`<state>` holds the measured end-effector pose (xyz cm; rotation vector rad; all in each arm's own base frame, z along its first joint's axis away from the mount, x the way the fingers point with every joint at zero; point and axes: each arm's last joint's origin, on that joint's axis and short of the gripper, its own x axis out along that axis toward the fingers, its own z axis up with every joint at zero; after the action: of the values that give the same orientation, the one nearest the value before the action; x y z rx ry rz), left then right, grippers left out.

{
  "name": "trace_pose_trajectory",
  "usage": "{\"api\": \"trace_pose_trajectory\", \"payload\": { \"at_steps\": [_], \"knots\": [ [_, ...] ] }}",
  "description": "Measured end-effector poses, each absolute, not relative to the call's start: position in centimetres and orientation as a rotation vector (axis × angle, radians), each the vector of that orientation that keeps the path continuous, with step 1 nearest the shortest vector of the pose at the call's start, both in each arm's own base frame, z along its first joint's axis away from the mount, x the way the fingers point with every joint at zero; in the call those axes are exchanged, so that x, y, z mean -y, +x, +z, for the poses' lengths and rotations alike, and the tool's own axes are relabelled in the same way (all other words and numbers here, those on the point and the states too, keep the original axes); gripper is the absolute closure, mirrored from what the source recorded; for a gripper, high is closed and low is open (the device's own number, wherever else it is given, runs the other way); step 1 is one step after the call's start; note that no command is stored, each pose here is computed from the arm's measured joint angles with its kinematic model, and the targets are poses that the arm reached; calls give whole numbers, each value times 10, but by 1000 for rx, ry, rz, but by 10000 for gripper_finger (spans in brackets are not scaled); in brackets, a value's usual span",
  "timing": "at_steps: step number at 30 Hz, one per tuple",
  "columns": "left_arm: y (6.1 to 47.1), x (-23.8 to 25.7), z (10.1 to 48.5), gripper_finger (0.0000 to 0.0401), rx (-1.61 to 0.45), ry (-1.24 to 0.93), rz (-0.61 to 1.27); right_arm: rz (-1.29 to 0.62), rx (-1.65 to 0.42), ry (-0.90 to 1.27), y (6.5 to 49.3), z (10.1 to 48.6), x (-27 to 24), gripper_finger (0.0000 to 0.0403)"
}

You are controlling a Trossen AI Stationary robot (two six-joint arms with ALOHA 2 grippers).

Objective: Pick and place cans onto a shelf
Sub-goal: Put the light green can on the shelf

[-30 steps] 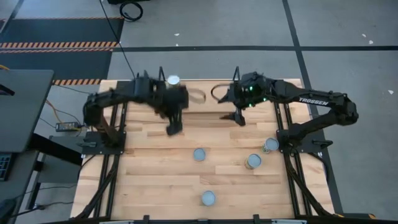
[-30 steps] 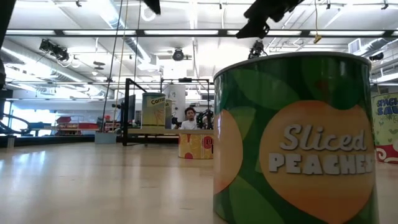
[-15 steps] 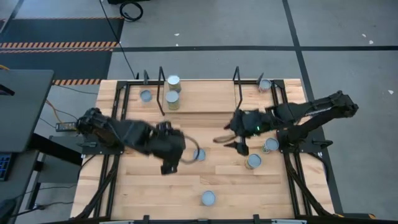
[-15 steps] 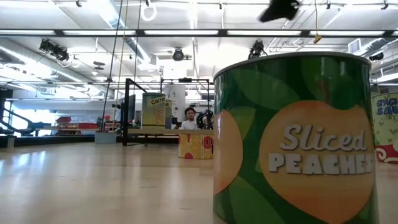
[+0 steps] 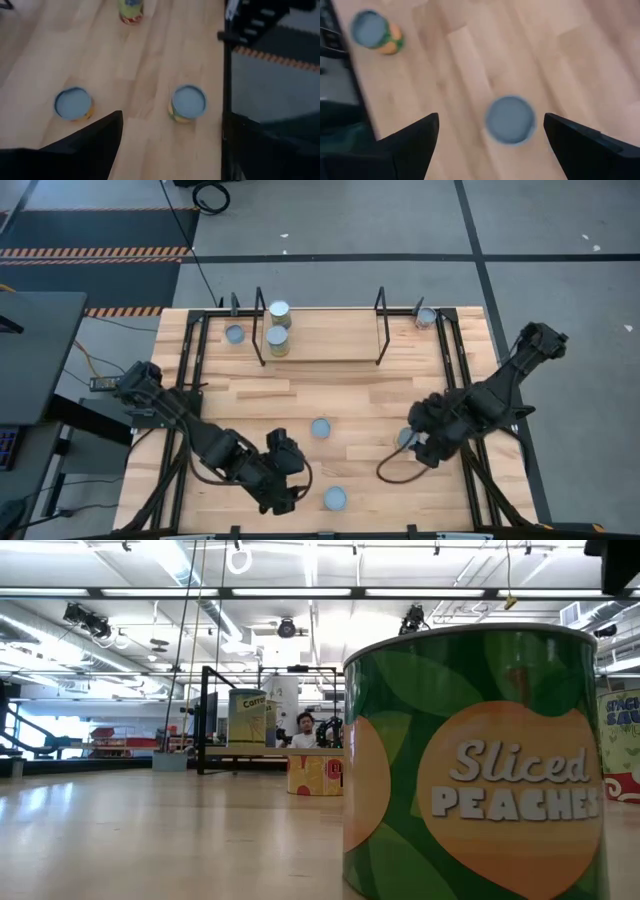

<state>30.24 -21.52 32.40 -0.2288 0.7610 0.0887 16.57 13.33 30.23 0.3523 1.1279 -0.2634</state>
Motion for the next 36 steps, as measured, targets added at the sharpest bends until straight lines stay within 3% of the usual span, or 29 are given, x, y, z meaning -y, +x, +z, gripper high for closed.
{"api": "trace_pose_trajectory", "payload": {
  "at_steps": [11, 22, 29, 36],
  "knots": [
    [314, 203, 318, 53, -680, -270, 194, -210, -1216, 246, 160, 257, -135, 26],
    [344, 152, 324, 53, -649, -255, 242, -110, -1284, 122, 169, 255, -120, 16],
    [357, 127, 325, 53, -651, -270, 238, -94, -1279, 169, 147, 249, -115, 16],
    [361, 112, 325, 53, -658, -251, 265, 36, -1269, 34, 139, 235, -119, 16]
  ]
}}
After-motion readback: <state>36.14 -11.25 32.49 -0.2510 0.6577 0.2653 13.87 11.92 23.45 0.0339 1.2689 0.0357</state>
